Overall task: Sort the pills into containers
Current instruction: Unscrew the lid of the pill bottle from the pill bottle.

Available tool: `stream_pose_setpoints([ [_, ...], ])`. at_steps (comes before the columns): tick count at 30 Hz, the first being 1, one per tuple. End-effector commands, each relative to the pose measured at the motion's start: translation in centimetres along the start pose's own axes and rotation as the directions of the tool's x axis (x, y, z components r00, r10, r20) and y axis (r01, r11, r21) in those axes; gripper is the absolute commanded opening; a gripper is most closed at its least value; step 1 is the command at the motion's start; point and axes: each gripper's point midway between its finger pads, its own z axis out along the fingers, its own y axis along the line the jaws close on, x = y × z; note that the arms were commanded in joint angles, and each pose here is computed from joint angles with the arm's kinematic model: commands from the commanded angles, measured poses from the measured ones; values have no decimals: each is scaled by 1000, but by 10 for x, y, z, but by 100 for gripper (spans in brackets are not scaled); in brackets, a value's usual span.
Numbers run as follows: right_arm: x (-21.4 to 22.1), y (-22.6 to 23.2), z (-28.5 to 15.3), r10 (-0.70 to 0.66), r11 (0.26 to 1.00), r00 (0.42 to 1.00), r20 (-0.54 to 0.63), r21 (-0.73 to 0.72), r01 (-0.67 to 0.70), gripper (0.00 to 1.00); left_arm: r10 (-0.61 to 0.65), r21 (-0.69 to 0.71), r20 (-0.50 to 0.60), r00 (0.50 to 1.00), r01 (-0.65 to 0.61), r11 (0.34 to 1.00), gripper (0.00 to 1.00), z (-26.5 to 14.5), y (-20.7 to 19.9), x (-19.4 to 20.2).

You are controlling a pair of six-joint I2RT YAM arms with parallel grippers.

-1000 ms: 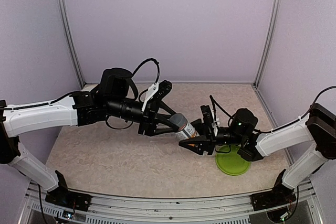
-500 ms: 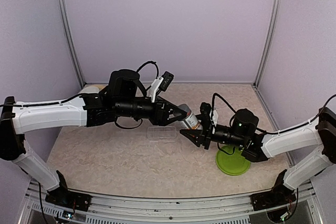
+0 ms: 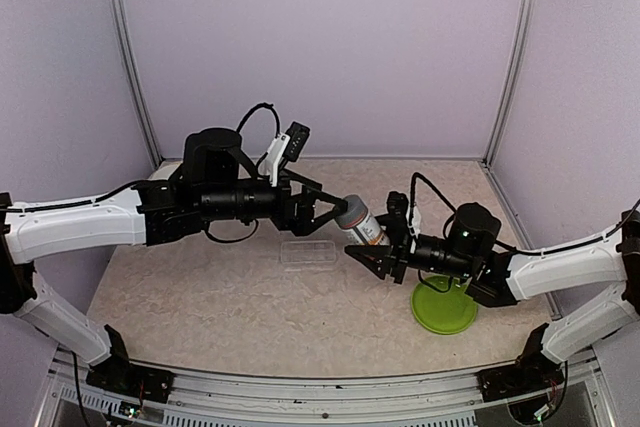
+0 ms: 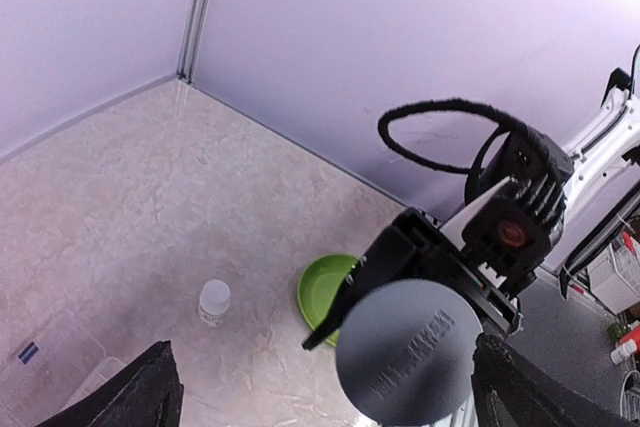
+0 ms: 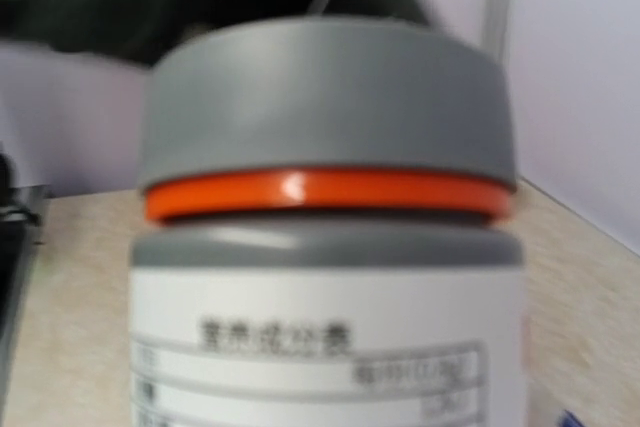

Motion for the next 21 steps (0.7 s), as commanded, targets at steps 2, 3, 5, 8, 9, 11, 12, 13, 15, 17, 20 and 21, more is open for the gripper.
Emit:
stream_pose_setpoints([
  [2,-27,28,9,40,989,999,36,-141,-35,0,109,31,119,987,-114,993,99,-13,-7,-29],
  [3,-28,33,12,44,987,999,33,-156,-38,0,114,53,126,986,-121,991,99,-12,-10,-29],
  [5,-32,39,17,49,985,998,38,-170,-42,0,118,101,131,984,-132,986,99,-10,-18,-28],
  [8,-35,43,25,80,982,996,41,-177,-71,0,123,160,132,984,-143,977,99,-5,-29,-25],
  [9,-35,43,28,91,981,995,38,-177,-83,0,128,178,132,983,-150,973,99,-3,-34,-23],
  [11,-33,43,35,110,980,994,22,-172,-105,0,140,201,139,980,-167,965,99,-1,-42,-22],
  [12,-29,41,38,121,979,993,9,-165,-118,0,146,209,142,979,-174,962,99,-1,-46,-21],
  [13,-27,40,40,130,979,991,7,-157,-128,0,151,219,148,977,-181,959,99,-1,-50,-21],
  [15,-26,36,41,142,981,990,10,-137,-139,0,162,241,147,976,-194,951,99,-2,-57,-19],
  [17,-27,34,41,148,982,989,13,-124,-146,0,171,254,145,975,-203,946,99,-2,-61,-16],
  [20,-28,29,41,157,984,988,14,-93,-155,0,176,262,138,975,-207,943,99,-2,-64,-13],
  [21,-28,26,41,160,984,987,14,-77,-159,0,177,262,137,975,-208,942,99,-2,-65,-13],
])
